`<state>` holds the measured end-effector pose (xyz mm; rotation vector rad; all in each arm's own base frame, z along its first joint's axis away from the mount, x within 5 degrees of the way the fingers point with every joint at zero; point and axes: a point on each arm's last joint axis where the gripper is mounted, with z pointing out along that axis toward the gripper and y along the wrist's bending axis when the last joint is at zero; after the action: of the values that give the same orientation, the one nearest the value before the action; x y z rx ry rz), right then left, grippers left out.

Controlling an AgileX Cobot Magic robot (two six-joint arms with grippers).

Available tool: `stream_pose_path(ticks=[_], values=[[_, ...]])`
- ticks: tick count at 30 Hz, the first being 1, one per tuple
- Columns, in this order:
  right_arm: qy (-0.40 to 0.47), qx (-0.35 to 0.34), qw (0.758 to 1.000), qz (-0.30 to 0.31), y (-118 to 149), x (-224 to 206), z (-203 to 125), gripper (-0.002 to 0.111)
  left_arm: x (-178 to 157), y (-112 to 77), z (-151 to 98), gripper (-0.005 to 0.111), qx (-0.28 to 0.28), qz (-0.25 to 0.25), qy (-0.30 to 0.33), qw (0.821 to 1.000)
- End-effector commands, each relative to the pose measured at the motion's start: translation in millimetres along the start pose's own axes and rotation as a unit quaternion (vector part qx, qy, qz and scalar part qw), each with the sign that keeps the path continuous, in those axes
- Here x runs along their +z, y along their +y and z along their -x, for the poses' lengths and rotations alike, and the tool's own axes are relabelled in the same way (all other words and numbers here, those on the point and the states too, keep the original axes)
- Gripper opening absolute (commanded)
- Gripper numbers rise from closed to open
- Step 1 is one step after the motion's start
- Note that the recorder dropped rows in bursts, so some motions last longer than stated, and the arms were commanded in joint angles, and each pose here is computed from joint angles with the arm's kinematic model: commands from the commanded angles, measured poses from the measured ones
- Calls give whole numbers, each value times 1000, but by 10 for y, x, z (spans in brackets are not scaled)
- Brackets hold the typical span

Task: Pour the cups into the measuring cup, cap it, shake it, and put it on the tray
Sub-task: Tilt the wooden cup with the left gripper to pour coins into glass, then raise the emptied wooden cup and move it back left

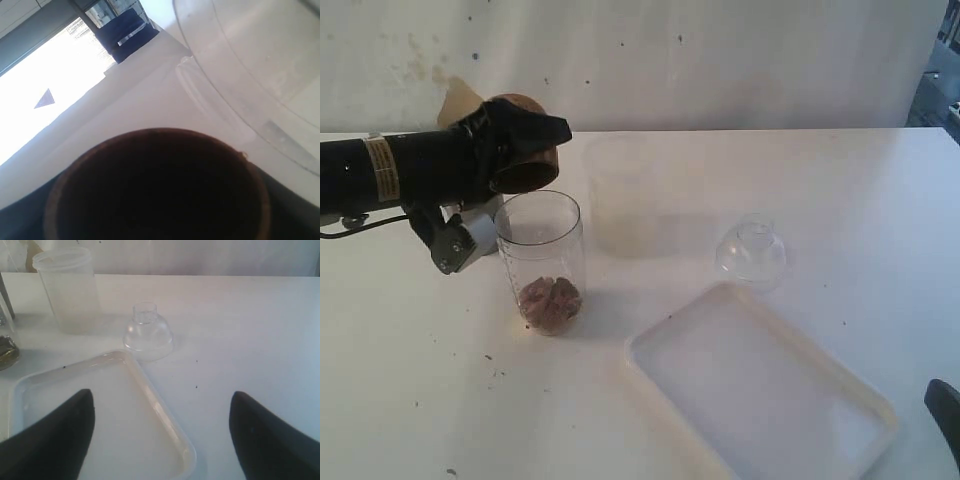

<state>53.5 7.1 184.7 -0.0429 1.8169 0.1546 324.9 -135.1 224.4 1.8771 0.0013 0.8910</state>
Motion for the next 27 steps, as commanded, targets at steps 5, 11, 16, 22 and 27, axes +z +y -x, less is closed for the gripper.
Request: stream_pose_path(ticks=[5,11,16,22,27], values=[[-5,0,1000,-2,-3,1,-5,69,9,27,-20,0,-44,6,6,999],[-5,0,1000,-2,-3,1,-5,69,9,25,-20,0,-98,5,5,995],[-5,0,1000,-2,-3,1,-5,69,9,34,-19,0,-103,9,4,995],[-5,0,1000,-2,-3,1,-5,69,9,31,-19,0,-103,8,5,995],[-5,0,1000,-2,-3,1,-5,69,9,36,-22,0,-130,11,6,991]])
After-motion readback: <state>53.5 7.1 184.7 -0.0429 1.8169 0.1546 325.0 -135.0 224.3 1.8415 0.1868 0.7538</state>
